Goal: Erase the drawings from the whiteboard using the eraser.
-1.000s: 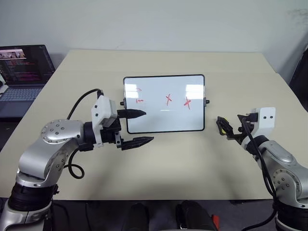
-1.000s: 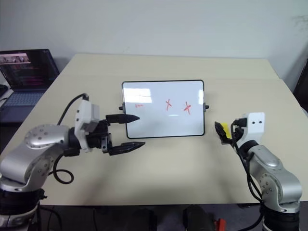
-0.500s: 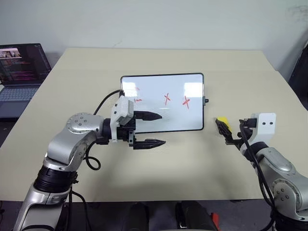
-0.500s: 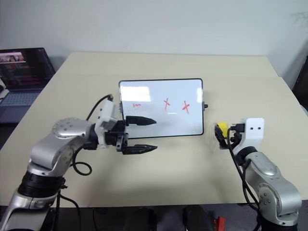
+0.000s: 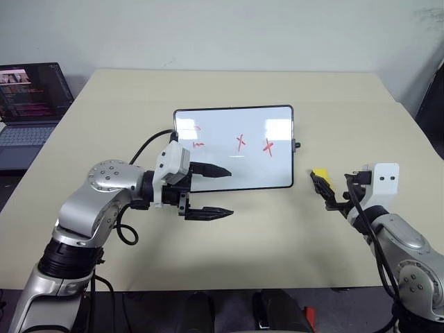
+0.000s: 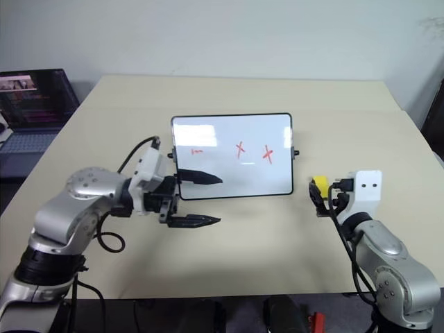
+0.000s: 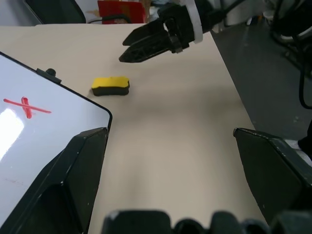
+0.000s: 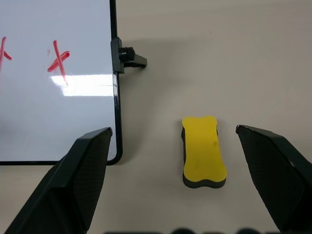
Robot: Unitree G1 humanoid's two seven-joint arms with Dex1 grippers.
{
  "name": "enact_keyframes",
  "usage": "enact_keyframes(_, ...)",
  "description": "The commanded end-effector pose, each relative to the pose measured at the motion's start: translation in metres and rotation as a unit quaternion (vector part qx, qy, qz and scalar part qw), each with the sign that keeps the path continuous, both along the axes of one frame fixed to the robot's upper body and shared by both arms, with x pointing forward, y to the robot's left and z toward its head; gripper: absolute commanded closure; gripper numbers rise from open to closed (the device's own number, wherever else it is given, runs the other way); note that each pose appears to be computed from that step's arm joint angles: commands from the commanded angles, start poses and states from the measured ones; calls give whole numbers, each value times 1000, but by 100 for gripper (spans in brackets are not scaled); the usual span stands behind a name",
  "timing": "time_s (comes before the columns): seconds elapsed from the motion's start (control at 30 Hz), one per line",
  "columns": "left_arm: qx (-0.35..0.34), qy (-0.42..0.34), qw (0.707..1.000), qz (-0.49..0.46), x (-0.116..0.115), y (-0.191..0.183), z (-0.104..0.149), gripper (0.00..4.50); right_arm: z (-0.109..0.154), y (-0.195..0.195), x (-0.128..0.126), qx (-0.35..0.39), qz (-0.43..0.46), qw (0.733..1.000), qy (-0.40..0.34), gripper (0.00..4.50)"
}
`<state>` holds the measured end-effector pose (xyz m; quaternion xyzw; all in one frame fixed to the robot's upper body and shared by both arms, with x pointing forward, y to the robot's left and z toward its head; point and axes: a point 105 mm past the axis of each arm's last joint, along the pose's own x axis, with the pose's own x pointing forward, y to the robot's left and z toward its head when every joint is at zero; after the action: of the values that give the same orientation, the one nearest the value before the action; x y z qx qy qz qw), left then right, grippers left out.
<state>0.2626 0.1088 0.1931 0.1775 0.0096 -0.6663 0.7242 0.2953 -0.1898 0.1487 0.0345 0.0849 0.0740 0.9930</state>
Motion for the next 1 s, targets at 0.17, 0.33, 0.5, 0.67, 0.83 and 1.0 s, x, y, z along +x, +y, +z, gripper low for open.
enact_keyframes(0.17, 2, -26, 999, 34, -6, 10, 8, 0, -11, 0, 27, -20, 5, 1000, 11, 4)
enact_keyframes(0.33, 10, -22, 998, 61, -9, 19, 3, 0, -18, 5, 39, -24, 10, 1000, 15, 4)
enact_keyframes(0.5, 10, -20, 998, 66, -13, 19, 1, 0, -23, 2, 51, -30, -1, 999, 16, 4)
enact_keyframes(0.67, 16, -24, 997, 70, -13, 21, 0, 0, -24, -9, 62, -26, -17, 999, 13, 4)
enact_keyframes(0.83, 21, -25, 997, 76, -13, 24, 0, 0, -25, -21, 69, -32, -23, 999, 19, 4)
enact_keyframes(1.0, 20, -23, 997, 76, -15, 22, -4, 0, -30, -26, 69, -35, -19, 999, 31, 4)
